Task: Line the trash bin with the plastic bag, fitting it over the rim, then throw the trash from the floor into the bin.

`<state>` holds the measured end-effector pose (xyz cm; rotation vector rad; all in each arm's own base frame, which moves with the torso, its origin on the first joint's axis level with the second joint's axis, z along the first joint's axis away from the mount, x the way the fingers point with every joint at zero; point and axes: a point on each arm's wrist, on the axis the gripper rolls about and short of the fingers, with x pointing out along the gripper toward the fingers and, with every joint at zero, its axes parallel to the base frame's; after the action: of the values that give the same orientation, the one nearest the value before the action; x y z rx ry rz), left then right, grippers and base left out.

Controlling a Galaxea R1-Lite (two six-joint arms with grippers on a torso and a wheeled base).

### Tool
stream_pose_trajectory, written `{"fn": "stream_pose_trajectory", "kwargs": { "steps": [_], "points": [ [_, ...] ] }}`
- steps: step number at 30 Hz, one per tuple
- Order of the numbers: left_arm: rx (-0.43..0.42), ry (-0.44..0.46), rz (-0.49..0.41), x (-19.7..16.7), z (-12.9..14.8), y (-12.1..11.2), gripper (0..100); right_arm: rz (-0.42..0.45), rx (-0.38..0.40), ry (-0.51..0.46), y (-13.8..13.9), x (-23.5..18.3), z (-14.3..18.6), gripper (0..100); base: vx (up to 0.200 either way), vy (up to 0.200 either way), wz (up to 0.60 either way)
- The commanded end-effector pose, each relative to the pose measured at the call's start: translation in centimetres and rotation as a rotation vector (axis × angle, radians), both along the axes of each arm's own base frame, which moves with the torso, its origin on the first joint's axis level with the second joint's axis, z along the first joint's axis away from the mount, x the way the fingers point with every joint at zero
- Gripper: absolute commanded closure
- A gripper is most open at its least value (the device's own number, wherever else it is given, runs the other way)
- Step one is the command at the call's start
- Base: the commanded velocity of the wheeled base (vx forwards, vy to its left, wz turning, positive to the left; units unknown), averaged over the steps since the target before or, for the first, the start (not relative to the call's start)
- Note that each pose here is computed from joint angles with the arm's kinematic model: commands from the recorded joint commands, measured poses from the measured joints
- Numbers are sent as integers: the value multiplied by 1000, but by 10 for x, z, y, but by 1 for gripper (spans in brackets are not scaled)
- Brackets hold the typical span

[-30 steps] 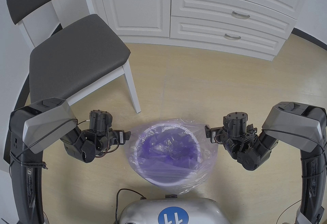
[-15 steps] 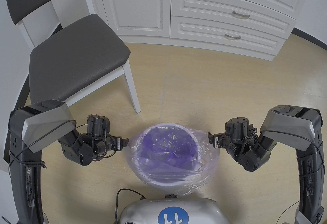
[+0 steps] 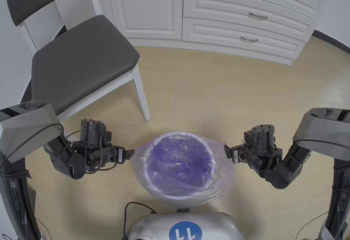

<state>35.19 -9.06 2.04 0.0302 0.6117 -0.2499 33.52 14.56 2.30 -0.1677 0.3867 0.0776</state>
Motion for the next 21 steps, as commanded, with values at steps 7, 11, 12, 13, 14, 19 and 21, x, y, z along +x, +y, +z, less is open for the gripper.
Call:
{"fn": "stream_pose_trajectory", "kwargs": {
  "steps": [7,11,12,13,14,19,21],
  "points": [
    [-15,-23,-126,-40,27,-23,0,136,-81,65,22,-44,-3,0,0,0,0],
    [-11,0,-163,-47,21,-32,0,160,-116,112,25,-52,-17,0,0,0,0],
    [-11,0,-163,-47,21,-32,0,160,-116,112,25,-52,-17,0,0,0,0],
    [-6,18,-186,-52,17,-38,0,173,-140,131,26,-54,-24,0,0,0,0],
    [-4,24,-192,-54,15,-40,0,175,-145,135,25,-54,-25,0,0,0,0],
    [6,47,-223,-62,11,-47,0,208,-195,176,25,-66,-34,0,0,0,0],
    [8,51,-229,-64,10,-48,0,219,-218,189,23,-70,-36,0,0,0,0]
  ]
}}
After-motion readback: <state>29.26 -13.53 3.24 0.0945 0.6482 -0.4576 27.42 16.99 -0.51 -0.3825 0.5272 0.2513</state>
